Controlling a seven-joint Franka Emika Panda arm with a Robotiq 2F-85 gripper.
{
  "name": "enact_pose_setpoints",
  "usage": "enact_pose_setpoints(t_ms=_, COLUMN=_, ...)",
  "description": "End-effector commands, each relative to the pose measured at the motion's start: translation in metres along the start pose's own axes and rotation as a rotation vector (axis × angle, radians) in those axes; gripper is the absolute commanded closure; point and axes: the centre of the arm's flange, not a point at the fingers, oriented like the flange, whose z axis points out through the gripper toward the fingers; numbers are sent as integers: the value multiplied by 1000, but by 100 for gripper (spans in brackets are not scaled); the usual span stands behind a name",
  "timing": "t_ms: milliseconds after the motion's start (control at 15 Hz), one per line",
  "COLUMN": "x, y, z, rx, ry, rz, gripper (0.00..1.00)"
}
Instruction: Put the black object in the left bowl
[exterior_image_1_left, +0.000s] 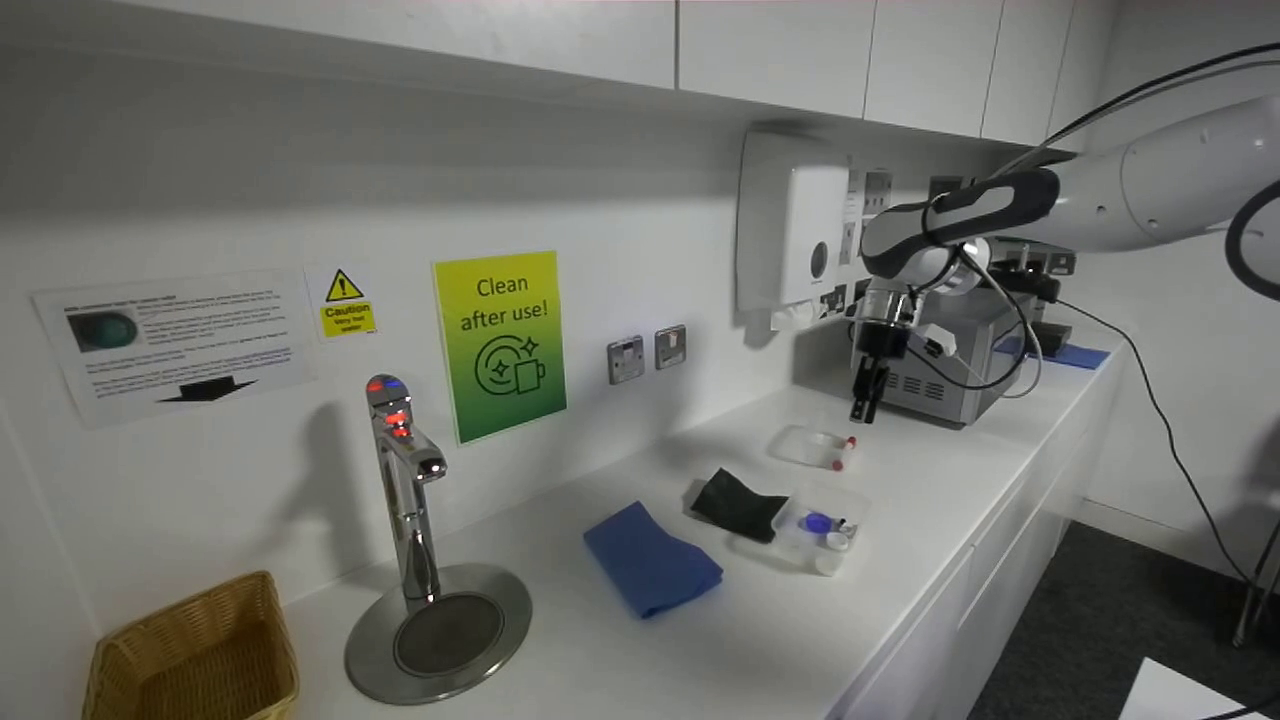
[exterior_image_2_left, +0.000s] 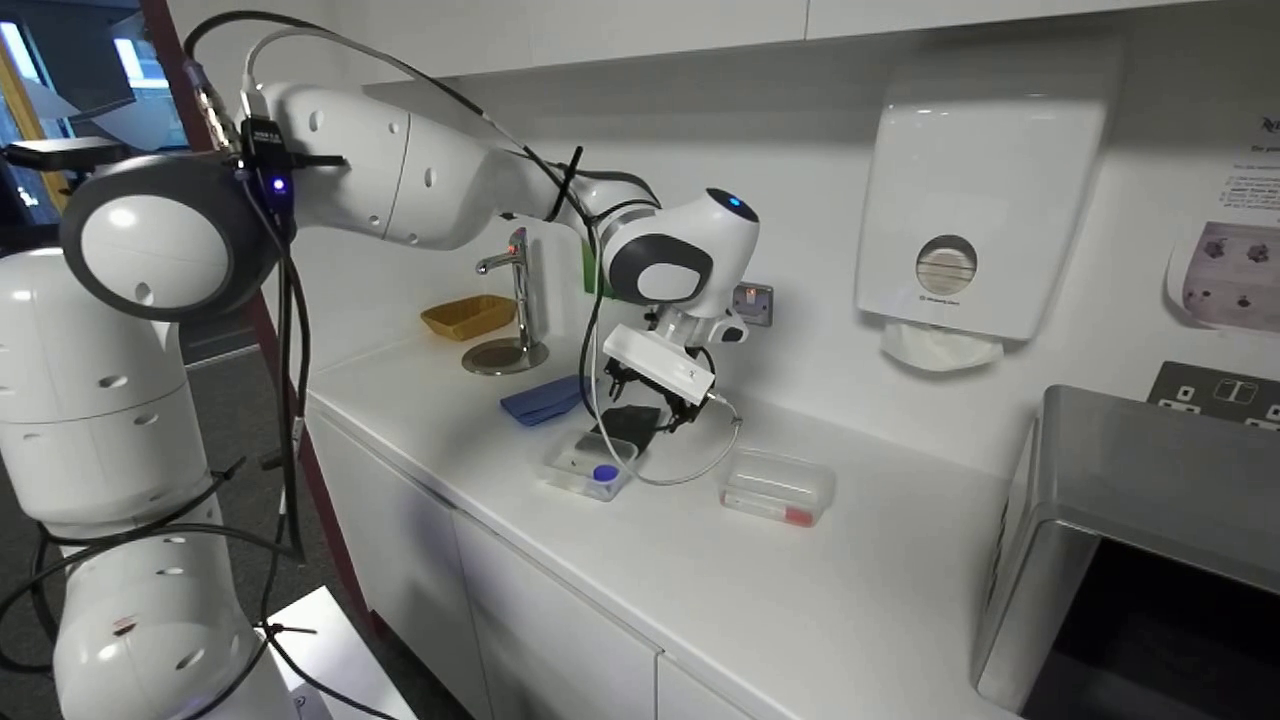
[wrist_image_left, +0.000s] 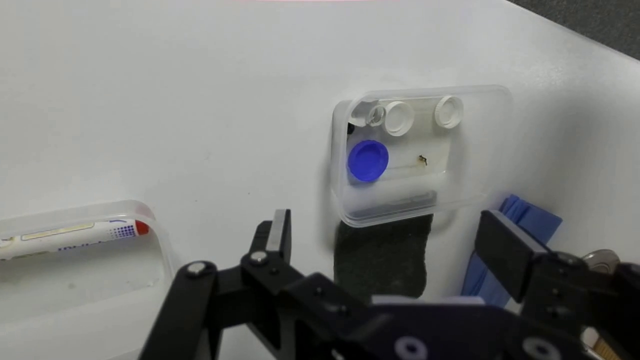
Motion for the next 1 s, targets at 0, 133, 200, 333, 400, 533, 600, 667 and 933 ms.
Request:
enact_pose_setpoints(t_ms=0, x=26, y=18, z=10, rx=8, ry=-15, rz=69, gripper=0)
enact_pose_setpoints(t_ms=133, x=41, y=29, z=22, rx=6, ry=-33, rz=115, gripper=0)
enact_pose_setpoints(t_ms=200, x=49, y=35, z=28, rx=1, ry=-43, rz=138, gripper=0)
enact_pose_setpoints(t_ms=333, x=61, y=45, z=36, rx=-6, ry=-54, rz=173, gripper=0)
enact_pose_setpoints(t_ms=400, x=66, y=49, z=38, rx=-12, ry=-53, rz=185, gripper=0)
enact_pose_setpoints(t_ms=533, x=76, y=51, z=35, rx=-32, ry=-43, rz=175, gripper=0)
enact_pose_setpoints(t_ms=600, x=82, y=51, z=33, rx=-38, ry=-39, rz=151, gripper=0)
enact_pose_setpoints(t_ms=667, x=88, y=50, z=31, rx=-36, ry=-37, rz=123, gripper=0)
enact_pose_setpoints(t_ms=933, x=116, y=39, z=26, rx=-19, ry=-21, rz=29, gripper=0)
